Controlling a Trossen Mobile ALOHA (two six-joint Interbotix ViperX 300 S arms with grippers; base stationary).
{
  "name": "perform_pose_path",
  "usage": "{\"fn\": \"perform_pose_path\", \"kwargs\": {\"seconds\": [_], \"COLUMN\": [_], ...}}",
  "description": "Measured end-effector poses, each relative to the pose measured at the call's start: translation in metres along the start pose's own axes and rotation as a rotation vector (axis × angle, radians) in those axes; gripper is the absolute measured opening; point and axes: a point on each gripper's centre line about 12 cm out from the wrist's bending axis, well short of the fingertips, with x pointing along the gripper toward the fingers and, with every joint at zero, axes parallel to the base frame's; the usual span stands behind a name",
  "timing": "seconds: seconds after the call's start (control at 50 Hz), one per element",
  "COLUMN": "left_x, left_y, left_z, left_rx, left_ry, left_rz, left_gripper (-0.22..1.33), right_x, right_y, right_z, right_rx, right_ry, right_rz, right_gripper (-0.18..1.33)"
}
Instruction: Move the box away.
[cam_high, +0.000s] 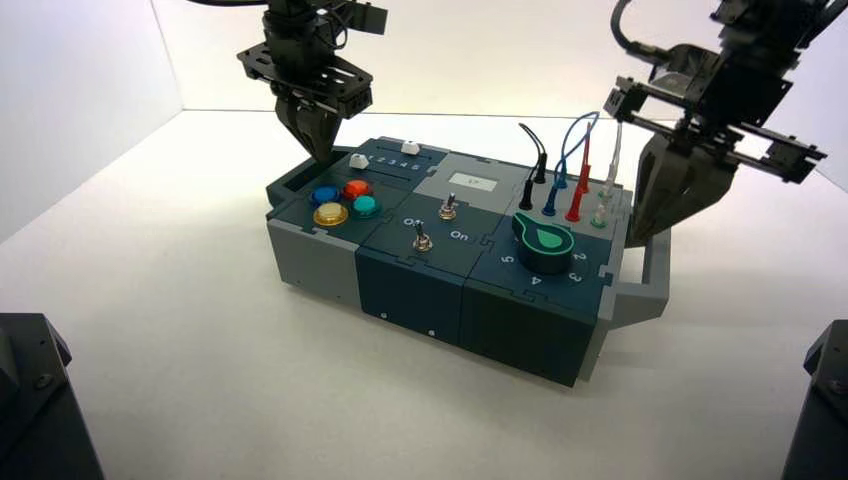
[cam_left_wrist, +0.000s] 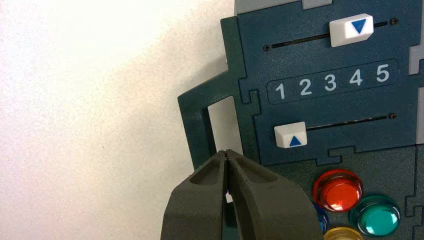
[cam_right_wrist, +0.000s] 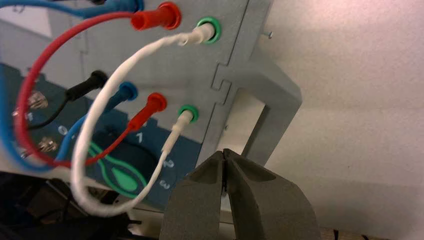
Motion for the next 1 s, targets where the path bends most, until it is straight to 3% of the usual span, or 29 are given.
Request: {"fn": "perform_pose_path", "kwargs": {"seconds": [1.0], "left_x": [0.022], "left_y": [0.005], "left_z": [0.025], "left_rx": [0.008], "left_ry": [-0.009], "left_rz": [0.004], "left_gripper": [-0.16], "right_x": [0.007], "right_y": [0.002], "right_z": [0.033], "right_rx": [-0.030], "right_ry": [-0.088], "right_rz": [-0.034], "right_gripper": [-0.14]}}
